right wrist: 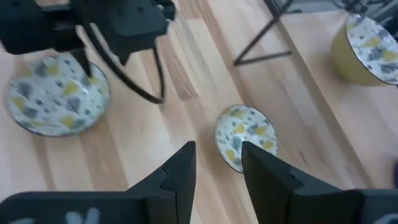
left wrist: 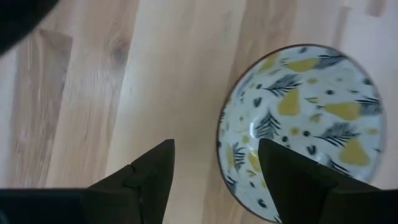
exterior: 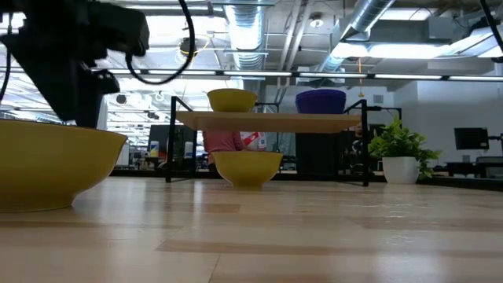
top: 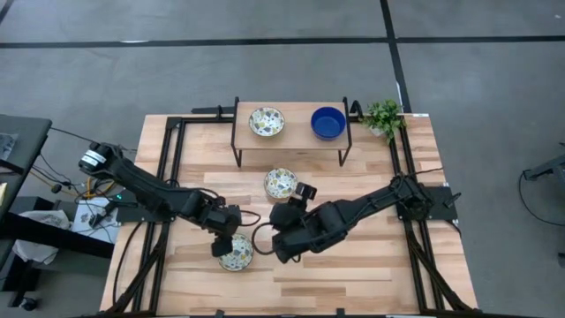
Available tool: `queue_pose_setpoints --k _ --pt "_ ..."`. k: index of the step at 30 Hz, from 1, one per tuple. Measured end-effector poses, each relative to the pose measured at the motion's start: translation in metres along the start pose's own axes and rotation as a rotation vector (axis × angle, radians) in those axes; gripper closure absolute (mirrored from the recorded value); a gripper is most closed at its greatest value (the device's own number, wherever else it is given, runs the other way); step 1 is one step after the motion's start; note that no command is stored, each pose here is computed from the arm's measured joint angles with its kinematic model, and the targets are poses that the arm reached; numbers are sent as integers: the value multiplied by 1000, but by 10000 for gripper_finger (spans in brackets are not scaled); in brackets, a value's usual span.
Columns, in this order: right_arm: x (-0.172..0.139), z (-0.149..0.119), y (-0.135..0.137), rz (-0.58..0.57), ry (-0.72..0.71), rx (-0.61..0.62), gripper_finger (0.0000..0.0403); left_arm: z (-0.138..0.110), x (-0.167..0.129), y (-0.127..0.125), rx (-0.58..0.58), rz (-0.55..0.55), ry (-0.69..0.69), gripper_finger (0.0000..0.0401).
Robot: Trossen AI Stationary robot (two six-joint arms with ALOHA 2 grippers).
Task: Pick & Place Mini bowls
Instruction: Stack the bottom white patterned bowl on the white patterned bowl on the shelf
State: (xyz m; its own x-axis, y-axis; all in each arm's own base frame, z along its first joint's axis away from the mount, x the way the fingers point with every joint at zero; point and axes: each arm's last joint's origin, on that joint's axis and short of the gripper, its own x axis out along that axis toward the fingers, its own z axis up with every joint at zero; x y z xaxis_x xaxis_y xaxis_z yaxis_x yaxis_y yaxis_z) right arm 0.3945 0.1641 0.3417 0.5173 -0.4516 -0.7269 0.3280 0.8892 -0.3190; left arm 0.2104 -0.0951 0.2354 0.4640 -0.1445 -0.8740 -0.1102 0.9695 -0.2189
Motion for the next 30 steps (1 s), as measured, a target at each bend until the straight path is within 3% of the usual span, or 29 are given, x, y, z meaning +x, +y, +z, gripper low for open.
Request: queue_pose_setpoints --k 17,22,28,30 --pt "-6 -8 -17 -53 85 -124 284 5 43 -1 -41 44 106 218" --pt "-7 -8 -19 -51 96 -150 284 4 48 -1 -45 39 123 275" --pt "-6 -8 -23 -57 113 -186 285 6 36 -3 -54 -17 95 383" --pt "-6 -8 -23 -52 117 -194 286 7 32 -2 -76 -17 77 387"
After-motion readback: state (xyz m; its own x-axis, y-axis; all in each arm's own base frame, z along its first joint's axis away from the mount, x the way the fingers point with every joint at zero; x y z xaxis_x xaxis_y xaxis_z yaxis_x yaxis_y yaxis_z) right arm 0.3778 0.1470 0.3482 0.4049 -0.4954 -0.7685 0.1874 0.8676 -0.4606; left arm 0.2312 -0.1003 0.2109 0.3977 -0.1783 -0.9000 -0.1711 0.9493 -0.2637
